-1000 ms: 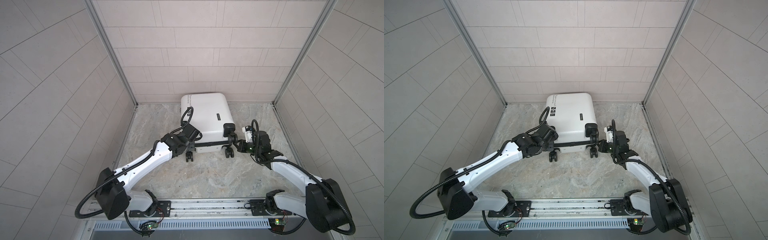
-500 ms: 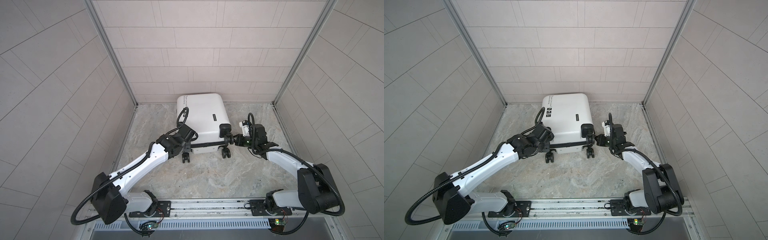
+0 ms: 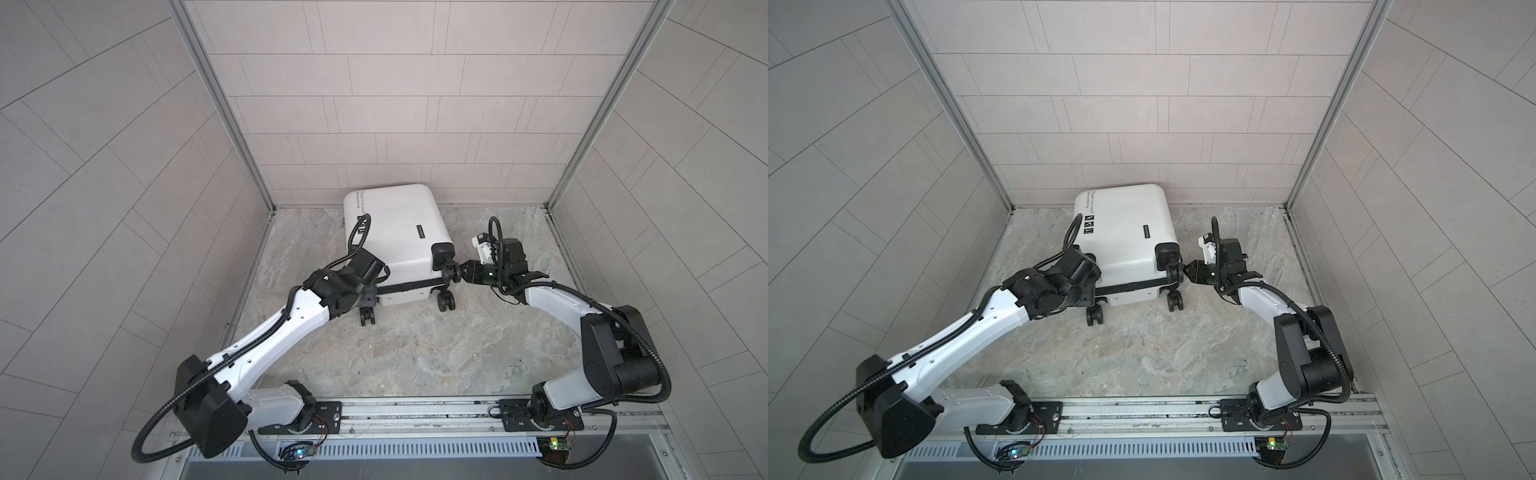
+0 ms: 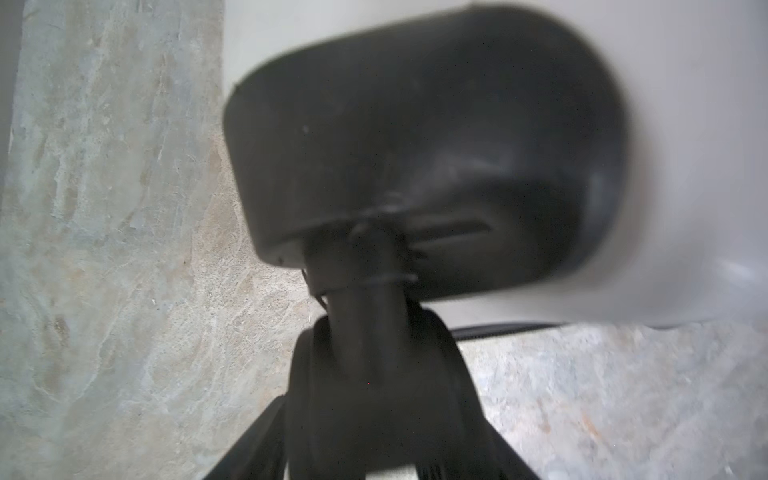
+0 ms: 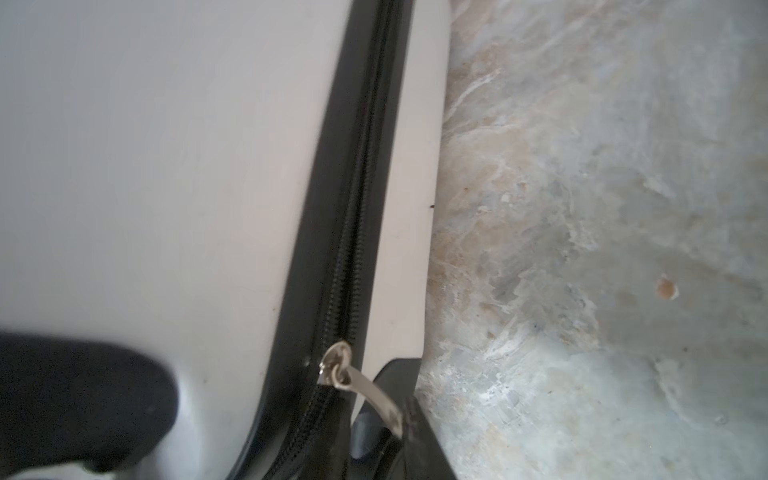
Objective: Pack the luggage
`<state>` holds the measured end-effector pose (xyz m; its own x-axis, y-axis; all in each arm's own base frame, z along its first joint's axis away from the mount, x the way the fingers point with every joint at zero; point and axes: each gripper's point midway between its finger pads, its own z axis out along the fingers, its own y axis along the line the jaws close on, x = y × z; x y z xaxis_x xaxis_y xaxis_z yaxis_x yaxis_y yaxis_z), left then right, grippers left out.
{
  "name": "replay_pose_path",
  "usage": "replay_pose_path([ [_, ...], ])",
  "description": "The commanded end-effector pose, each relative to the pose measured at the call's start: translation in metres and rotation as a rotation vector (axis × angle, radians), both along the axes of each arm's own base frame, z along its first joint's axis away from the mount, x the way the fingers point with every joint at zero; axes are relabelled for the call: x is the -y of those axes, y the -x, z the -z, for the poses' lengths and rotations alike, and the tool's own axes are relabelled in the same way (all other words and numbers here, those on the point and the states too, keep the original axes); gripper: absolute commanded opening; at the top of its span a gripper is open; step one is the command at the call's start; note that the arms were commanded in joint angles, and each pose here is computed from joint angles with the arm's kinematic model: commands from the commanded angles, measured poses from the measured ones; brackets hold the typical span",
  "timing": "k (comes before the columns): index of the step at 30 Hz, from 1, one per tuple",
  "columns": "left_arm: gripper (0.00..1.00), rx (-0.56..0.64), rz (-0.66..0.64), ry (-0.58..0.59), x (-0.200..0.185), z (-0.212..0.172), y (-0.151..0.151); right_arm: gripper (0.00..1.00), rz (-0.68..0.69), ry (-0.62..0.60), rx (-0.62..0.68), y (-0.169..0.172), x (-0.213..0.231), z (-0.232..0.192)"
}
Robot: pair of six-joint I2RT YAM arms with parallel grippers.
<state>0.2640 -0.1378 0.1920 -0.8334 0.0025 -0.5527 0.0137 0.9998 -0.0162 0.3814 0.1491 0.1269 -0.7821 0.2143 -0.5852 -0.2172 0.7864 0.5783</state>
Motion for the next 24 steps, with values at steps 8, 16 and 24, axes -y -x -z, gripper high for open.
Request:
replay_pose_path([
  [8, 0.71, 0.137, 0.053, 0.053, -0.003, -0.088, 0.017, 0.53, 0.110, 0.120, -0.005, 0.016, 0.029, 0.002],
  [16, 0.78, 0.160, 0.184, 0.182, 0.072, -0.101, 0.022, 0.50, 0.133, 0.086, -0.107, 0.023, 0.026, 0.048],
  [24, 0.81, 0.141, 0.202, 0.394, 0.121, -0.090, 0.016, 0.49, 0.124, 0.043, -0.159, 0.030, 0.004, 0.084],
])
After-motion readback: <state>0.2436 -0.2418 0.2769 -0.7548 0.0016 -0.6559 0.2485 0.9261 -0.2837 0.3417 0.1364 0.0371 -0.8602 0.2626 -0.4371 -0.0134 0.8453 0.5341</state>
